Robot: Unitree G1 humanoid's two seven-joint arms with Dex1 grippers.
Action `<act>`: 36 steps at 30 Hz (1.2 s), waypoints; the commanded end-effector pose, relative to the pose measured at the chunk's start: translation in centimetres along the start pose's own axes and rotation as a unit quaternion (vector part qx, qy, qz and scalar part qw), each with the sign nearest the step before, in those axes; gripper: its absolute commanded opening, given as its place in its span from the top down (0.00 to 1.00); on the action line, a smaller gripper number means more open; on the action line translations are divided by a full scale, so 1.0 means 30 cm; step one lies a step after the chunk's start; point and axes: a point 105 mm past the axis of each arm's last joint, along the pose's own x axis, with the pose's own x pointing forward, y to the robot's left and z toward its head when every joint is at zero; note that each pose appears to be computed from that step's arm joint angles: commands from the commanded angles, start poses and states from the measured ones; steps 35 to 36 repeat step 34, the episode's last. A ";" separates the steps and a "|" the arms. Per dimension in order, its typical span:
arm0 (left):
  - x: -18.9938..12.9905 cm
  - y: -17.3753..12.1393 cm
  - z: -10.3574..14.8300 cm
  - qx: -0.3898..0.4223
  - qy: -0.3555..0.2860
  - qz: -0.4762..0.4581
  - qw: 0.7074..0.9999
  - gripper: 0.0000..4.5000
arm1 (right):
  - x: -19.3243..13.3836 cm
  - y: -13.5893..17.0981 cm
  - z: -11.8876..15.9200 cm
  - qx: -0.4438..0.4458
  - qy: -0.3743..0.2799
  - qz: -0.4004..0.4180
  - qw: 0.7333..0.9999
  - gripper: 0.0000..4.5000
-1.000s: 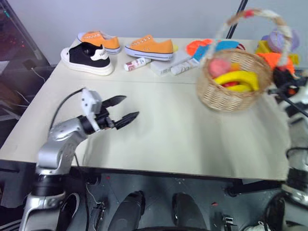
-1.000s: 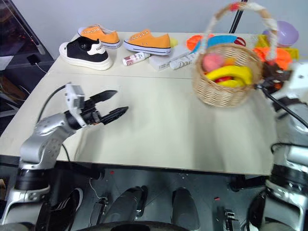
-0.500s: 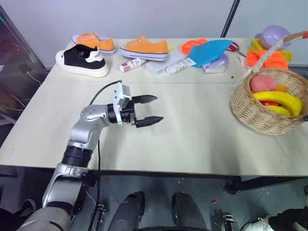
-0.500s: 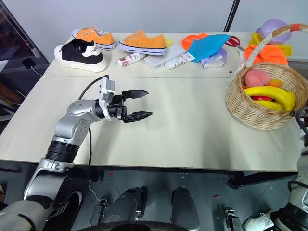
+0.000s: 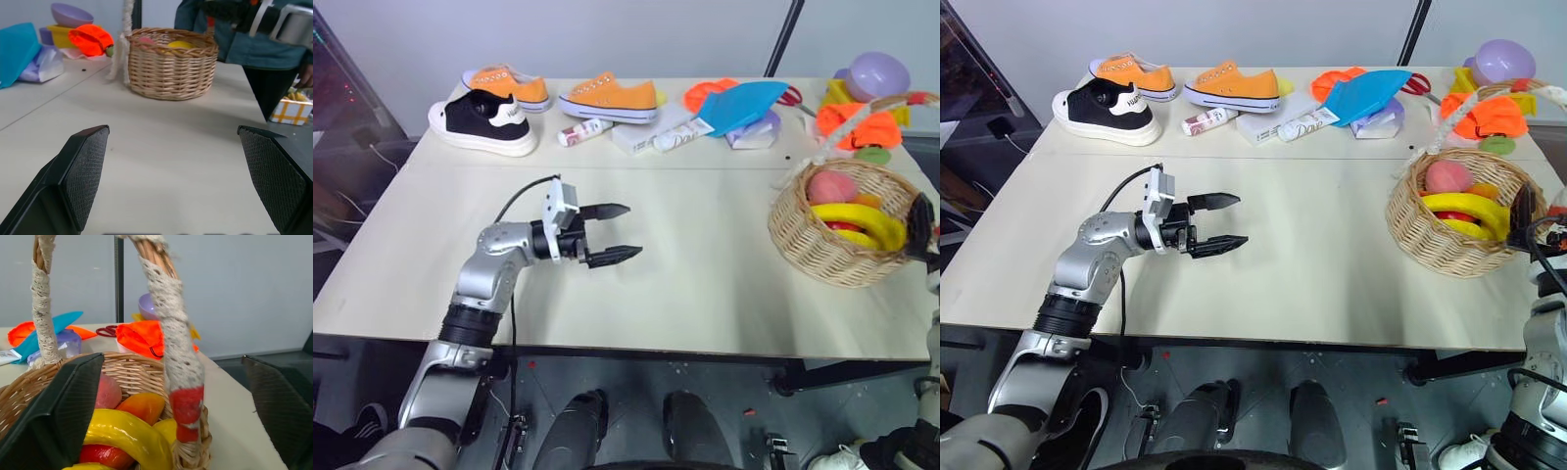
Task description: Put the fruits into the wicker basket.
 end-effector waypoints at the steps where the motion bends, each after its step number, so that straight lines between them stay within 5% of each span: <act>1: -0.023 0.007 0.047 0.030 -0.014 0.016 0.999 0.00 | -0.041 0.043 0.139 0.022 -0.092 0.001 0.995 0.01; 7: -0.089 0.024 0.030 0.032 -0.007 0.068 0.997 0.00 | -0.145 0.333 0.199 -0.026 -0.159 0.143 0.977 0.01; 12: -0.194 0.102 0.019 0.053 -0.006 0.214 0.975 0.00 | -0.193 0.669 0.084 0.057 -0.081 0.417 0.903 0.01; 18: -0.329 0.079 0.011 0.048 -0.002 0.326 0.944 0.00 | -0.259 0.775 -0.019 0.055 -0.012 0.601 0.797 0.01; 24: -0.544 0.039 -0.039 0.020 0.020 0.486 0.874 0.00 | -0.325 0.802 -0.118 -0.015 0.038 0.735 0.677 0.01; 30: -0.707 -0.012 -0.071 -0.004 0.008 0.583 0.813 0.00 | -0.281 0.835 -0.171 -0.011 0.032 0.734 0.679 0.01; 36: -0.688 -0.023 -0.042 0.021 -0.003 0.565 0.825 0.00 | -0.267 0.841 -0.173 -0.011 0.027 0.734 0.679 0.01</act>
